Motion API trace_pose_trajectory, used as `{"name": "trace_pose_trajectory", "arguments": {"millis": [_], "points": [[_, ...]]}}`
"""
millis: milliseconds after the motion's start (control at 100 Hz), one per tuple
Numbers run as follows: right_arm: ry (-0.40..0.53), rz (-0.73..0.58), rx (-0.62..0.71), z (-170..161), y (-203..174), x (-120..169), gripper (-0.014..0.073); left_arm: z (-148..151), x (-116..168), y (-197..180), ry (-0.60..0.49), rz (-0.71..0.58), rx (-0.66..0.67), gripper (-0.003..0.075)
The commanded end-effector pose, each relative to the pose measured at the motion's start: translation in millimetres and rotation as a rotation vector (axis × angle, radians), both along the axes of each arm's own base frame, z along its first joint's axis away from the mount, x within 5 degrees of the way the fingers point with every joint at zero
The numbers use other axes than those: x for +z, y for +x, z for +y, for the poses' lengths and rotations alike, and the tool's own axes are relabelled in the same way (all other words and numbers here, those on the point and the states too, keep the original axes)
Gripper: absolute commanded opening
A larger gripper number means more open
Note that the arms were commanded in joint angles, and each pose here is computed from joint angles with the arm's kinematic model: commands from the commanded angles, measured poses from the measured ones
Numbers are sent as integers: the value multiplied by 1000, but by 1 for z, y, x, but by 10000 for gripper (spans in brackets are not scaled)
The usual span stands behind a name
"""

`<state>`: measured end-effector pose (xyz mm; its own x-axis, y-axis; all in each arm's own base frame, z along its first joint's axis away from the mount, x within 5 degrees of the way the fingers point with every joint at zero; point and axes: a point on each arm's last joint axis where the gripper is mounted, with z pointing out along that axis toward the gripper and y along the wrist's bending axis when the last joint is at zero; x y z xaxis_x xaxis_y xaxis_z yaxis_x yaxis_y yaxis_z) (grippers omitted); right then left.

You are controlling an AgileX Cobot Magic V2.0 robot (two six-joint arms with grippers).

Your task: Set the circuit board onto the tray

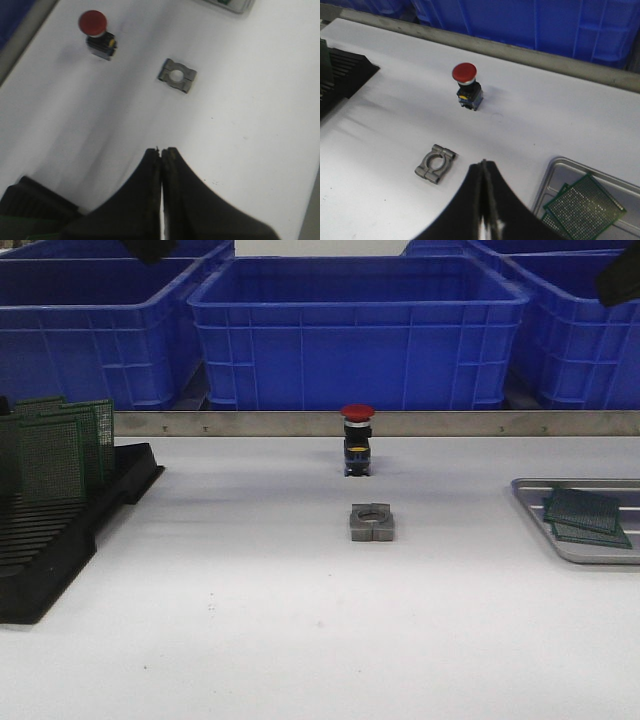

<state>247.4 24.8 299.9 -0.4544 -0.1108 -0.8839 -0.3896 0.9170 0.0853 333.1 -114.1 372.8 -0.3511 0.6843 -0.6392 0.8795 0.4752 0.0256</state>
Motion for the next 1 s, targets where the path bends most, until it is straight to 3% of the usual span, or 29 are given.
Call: {"name": "trace_pose_trajectory", "arguments": {"millis": [0, 170, 380, 710, 990], "points": [[0, -127, -43, 8, -18, 21, -113, 11, 40, -24, -116, -149, 98, -20], [-18, -249, -84, 15, -59, 22, -113, 30, 45, -57, -183, -308, 253, -20], [-1, -387, -105, 8, -112, 22, -113, 50, 32, -110, -269, -507, 433, -20], [33, -568, -112, -1, -176, -3, -113, 78, -20, -201, -372, -688, 606, -20], [46, -615, -84, 0, -192, -17, -113, 89, -66, -254, -451, -769, 645, -20]]}}
